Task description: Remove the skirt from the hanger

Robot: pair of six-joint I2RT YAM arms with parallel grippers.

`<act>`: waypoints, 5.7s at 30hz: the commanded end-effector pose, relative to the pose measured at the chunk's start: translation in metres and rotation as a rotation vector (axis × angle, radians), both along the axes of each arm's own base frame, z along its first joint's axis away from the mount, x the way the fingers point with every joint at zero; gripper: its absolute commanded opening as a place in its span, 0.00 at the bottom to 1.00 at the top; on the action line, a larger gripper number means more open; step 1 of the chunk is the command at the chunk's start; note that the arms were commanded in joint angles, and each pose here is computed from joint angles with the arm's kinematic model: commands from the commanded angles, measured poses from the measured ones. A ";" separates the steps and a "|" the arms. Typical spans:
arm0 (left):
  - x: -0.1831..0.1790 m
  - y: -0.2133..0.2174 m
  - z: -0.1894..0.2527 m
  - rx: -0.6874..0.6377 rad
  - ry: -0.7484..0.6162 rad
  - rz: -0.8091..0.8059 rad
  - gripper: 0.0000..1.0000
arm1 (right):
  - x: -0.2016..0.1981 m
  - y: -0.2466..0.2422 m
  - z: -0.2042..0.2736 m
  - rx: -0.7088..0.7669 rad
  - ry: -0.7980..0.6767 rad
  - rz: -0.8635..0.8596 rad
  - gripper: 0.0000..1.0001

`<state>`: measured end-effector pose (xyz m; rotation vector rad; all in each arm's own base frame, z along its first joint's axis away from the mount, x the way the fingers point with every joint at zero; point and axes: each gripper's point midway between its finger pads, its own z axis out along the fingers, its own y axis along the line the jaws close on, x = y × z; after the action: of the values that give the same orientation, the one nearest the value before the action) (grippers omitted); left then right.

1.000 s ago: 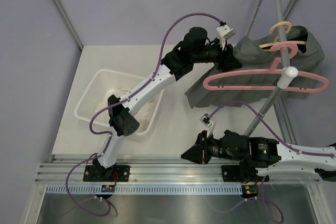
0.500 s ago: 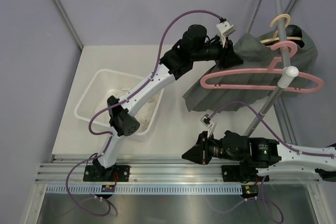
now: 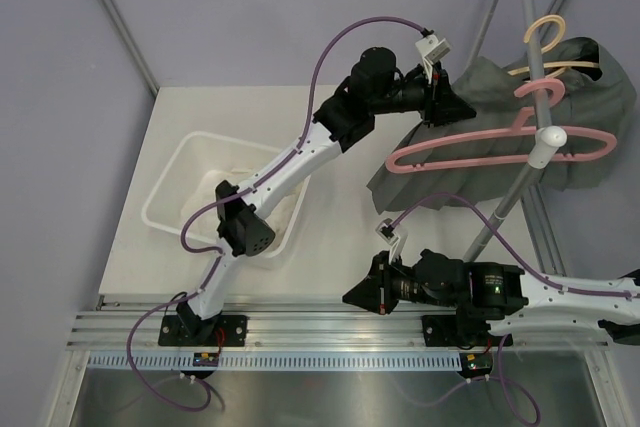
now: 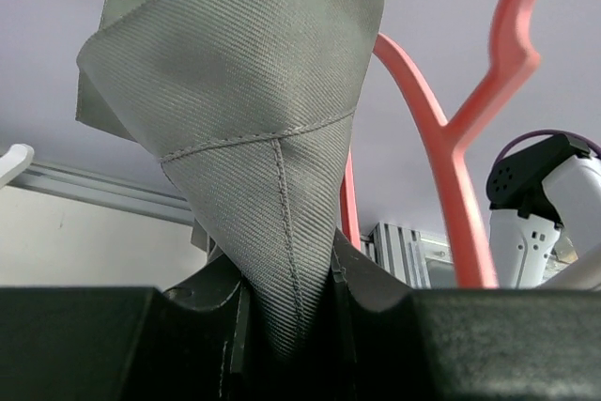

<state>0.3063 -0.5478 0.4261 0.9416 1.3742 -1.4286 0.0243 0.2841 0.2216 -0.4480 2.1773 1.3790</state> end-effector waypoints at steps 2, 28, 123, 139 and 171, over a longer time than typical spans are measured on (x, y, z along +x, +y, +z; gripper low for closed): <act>-0.023 0.006 0.070 -0.204 -0.133 -0.060 0.00 | 0.003 0.008 0.014 0.073 -0.011 -0.016 0.11; -0.059 -0.007 0.079 -0.222 -0.240 -0.111 0.00 | 0.003 0.012 0.015 0.066 -0.019 -0.011 0.09; -0.230 0.384 -0.008 0.072 -0.039 0.415 0.00 | 0.141 0.086 0.257 0.027 -0.611 -0.319 0.40; -0.243 0.390 -0.002 0.076 -0.060 0.403 0.00 | 0.148 0.062 0.243 -0.017 -0.609 -0.372 0.48; -0.265 0.395 0.018 0.034 -0.110 0.366 0.00 | 0.132 0.006 0.257 0.037 -0.642 -0.374 0.62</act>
<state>0.0561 -0.1541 0.4041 0.6825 1.5973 -1.0592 0.1558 0.2918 0.4655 -0.3774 1.6513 0.8832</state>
